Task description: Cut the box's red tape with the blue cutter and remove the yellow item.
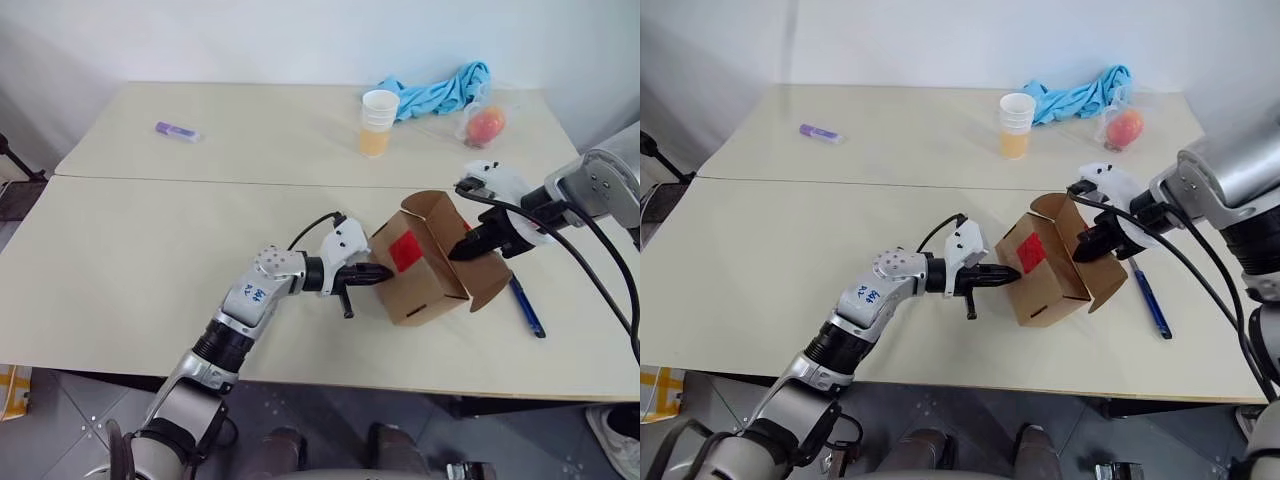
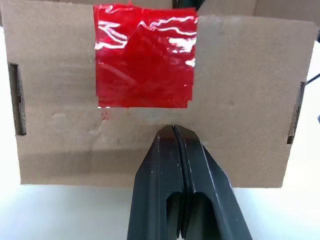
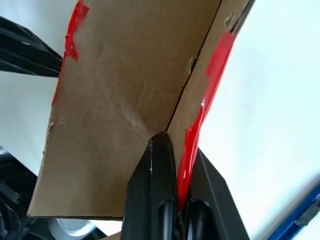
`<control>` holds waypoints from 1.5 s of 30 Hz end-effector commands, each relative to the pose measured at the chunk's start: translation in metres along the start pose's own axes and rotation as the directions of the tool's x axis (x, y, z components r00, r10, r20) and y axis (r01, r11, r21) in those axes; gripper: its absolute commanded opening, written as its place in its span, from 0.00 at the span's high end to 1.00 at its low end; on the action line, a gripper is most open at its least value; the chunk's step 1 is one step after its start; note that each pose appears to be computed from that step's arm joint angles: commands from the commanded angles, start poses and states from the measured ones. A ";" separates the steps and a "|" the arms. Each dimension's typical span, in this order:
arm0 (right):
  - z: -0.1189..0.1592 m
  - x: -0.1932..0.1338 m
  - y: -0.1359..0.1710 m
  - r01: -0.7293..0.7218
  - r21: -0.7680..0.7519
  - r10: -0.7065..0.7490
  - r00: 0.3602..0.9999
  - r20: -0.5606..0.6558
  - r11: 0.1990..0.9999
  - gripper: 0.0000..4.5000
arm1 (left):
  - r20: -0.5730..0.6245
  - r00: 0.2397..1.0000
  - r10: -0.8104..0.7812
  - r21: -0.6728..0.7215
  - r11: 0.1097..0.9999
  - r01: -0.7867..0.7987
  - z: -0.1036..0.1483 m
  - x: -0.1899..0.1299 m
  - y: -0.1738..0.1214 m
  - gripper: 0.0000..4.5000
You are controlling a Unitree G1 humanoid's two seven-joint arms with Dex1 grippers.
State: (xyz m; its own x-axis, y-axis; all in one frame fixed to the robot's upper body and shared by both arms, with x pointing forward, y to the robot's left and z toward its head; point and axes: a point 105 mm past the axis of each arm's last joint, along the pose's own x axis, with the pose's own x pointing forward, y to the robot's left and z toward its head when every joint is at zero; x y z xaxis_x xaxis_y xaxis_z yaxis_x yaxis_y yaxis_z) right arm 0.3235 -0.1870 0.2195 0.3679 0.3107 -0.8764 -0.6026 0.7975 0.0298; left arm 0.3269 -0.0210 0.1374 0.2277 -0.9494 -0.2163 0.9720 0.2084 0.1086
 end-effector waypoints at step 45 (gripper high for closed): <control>0.028 -0.010 0.031 0.275 -0.052 -0.263 0.950 0.167 0.960 1.00 | 0.184 0.983 -0.010 -0.106 0.994 0.031 0.029 -0.009 0.014 1.00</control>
State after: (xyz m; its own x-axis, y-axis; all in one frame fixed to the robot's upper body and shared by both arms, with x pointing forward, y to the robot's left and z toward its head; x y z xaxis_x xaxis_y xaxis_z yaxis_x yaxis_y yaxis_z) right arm 0.3252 -0.1582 0.2408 0.6294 0.1384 -0.7647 -0.4835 0.8401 -0.2459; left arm 0.3344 -0.0127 0.1629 0.1851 -0.9816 -0.0474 0.9812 0.1873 -0.0466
